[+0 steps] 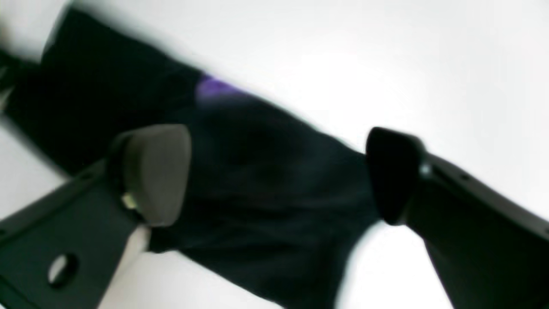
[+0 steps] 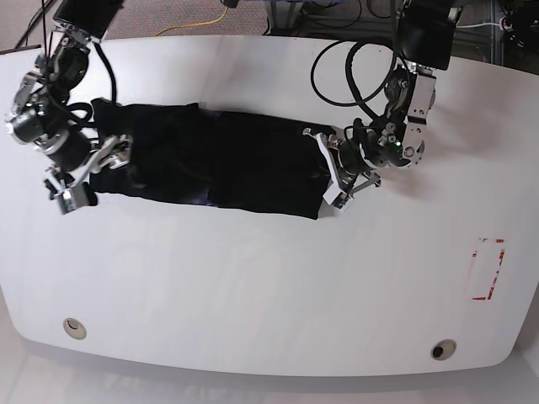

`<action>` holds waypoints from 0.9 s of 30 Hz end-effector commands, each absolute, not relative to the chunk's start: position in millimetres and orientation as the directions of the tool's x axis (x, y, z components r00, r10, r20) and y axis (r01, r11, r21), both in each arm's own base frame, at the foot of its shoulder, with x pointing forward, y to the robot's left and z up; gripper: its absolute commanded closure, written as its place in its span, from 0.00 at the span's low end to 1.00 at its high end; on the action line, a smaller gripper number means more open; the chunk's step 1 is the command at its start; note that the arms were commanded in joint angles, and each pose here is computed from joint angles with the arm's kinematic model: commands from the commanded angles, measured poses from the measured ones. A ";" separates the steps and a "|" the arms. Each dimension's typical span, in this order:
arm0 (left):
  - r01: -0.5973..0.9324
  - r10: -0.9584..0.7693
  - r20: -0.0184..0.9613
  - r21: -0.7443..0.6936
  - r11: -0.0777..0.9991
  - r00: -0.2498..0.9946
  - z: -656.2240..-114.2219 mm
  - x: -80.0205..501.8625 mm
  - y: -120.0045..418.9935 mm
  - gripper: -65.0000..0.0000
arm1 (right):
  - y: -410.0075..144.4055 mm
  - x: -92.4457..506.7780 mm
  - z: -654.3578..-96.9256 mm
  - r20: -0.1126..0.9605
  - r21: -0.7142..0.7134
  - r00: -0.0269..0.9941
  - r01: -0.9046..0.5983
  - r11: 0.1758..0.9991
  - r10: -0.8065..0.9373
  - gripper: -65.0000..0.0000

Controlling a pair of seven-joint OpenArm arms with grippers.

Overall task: Layout the t-shirt on the table in an organized manner, then fold the t-shirt properly
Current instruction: 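Pull the strip end outward with the right gripper to straighten it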

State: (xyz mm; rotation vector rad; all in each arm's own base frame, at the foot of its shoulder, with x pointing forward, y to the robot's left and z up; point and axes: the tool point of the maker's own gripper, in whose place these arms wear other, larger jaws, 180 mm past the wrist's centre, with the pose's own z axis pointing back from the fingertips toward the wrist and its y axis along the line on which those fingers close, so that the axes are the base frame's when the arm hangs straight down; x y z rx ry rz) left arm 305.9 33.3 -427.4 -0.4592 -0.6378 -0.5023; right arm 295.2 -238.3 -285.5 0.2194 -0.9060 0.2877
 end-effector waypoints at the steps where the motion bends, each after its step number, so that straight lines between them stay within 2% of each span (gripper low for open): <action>1: 0.572 -0.365 0.590 -0.207 0.794 0.720 -442.5 293.3 49.2 1.00 | -272.9 296.0 -283.2 0.799 0.111 0.600 -0.233 0.966 0.053 0.00; 4: 0.571 -0.365 0.588 -0.207 0.794 0.721 -443.1 292.6 49.9 1.00 | -299.4 289.2 -302.0 0.755 0.208 0.651 -0.133 0.969 -0.073 0.00; 10: 0.570 -0.365 0.588 -0.206 0.795 0.722 -443.1 292.8 51.0 1.00 | -321.8 274.2 -334.4 0.686 0.368 0.679 -0.010 0.930 -0.264 0.00; 20: 0.571 -0.365 0.589 -0.205 0.795 0.721 -442.7 293.0 50.8 1.00 | -322.9 260.4 -372.8 0.579 0.483 0.725 0.063 0.873 -0.372 0.00; 27: 0.573 -0.365 0.595 -0.202 0.794 0.716 -440.4 294.2 50.1 1.00 | -317.2 258.3 -381.4 0.554 0.507 0.736 0.071 0.859 -0.388 0.00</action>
